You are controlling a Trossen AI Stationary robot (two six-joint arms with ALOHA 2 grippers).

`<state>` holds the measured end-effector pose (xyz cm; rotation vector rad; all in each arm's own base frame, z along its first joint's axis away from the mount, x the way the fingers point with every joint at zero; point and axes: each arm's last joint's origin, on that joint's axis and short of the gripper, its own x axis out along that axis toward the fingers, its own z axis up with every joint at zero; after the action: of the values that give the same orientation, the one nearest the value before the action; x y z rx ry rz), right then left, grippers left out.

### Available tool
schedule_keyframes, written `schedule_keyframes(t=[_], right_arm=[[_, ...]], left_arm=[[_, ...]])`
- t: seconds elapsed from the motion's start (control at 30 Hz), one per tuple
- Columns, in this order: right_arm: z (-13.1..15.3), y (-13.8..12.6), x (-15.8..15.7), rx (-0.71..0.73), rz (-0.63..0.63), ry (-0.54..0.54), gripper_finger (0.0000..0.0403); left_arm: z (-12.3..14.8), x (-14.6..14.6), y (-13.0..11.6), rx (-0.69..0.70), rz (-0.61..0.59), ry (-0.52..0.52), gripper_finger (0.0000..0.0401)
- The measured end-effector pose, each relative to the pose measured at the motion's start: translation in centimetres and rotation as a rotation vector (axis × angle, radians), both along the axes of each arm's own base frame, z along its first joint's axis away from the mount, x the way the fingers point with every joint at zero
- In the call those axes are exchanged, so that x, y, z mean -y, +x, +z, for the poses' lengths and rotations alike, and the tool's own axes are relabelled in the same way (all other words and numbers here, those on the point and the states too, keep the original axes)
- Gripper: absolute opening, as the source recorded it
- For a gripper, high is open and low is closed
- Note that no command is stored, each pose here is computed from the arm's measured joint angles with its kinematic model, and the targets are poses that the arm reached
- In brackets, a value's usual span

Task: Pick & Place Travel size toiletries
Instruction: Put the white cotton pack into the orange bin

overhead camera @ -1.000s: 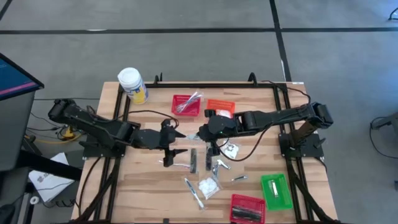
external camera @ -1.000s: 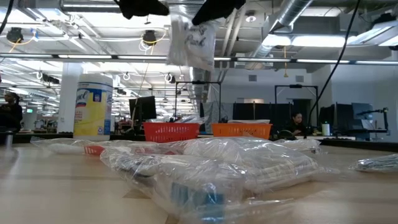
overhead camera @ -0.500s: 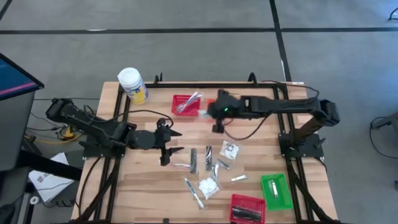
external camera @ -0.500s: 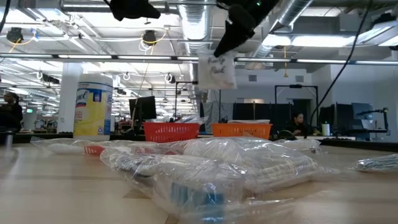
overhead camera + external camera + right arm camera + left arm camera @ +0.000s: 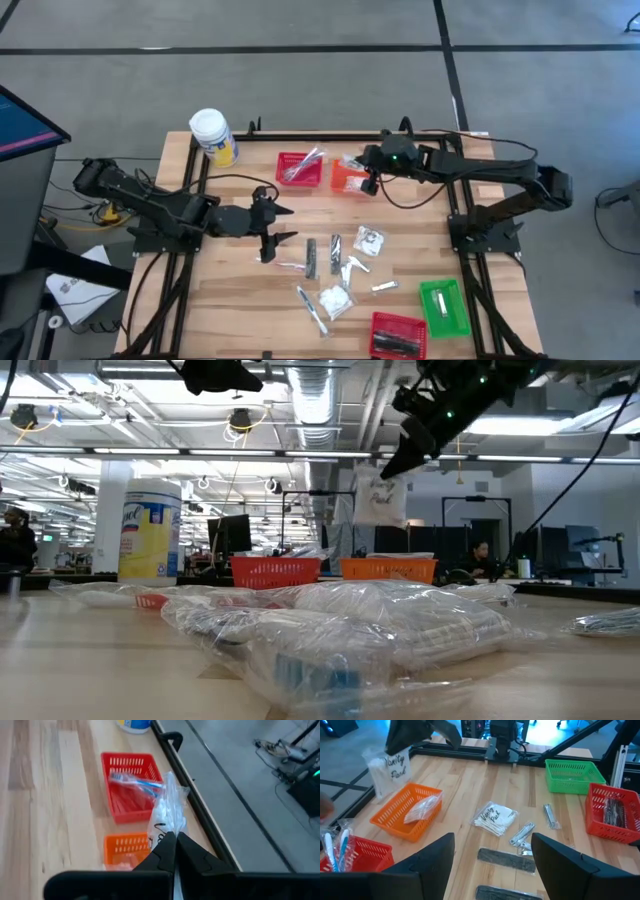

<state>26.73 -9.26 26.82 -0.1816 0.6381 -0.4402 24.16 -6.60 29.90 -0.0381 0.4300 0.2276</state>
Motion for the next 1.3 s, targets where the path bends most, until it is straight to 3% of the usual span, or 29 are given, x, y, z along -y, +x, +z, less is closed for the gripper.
schedule_keyframes(t=[0.17,0.37,0.6,1.0,1.3], right_arm=[[-0.9,-0.3,0.8,-0.044,0.000,0.001,0.0000],[-2.7,0.4,1.5,-0.099,0.113,0.070,0.0000],[-5.4,0.6,3.3,-0.211,0.074,0.110,0.0000],[-6.1,-0.4,3.6,-0.296,0.027,0.188,0.0006],[-6.0,-0.2,3.4,-0.277,0.009,0.211,0.0044]], left_arm=[[0.0,0.0,0.0,0.001,0.000,0.000,0.0254],[0.0,0.0,0.0,0.000,0.000,0.001,0.0254],[0.0,0.0,0.0,-0.001,0.000,0.001,0.0255],[0.0,0.0,0.0,-0.002,-0.004,0.008,0.0250],[0.0,0.0,0.0,-0.001,-0.004,0.008,0.0249]])
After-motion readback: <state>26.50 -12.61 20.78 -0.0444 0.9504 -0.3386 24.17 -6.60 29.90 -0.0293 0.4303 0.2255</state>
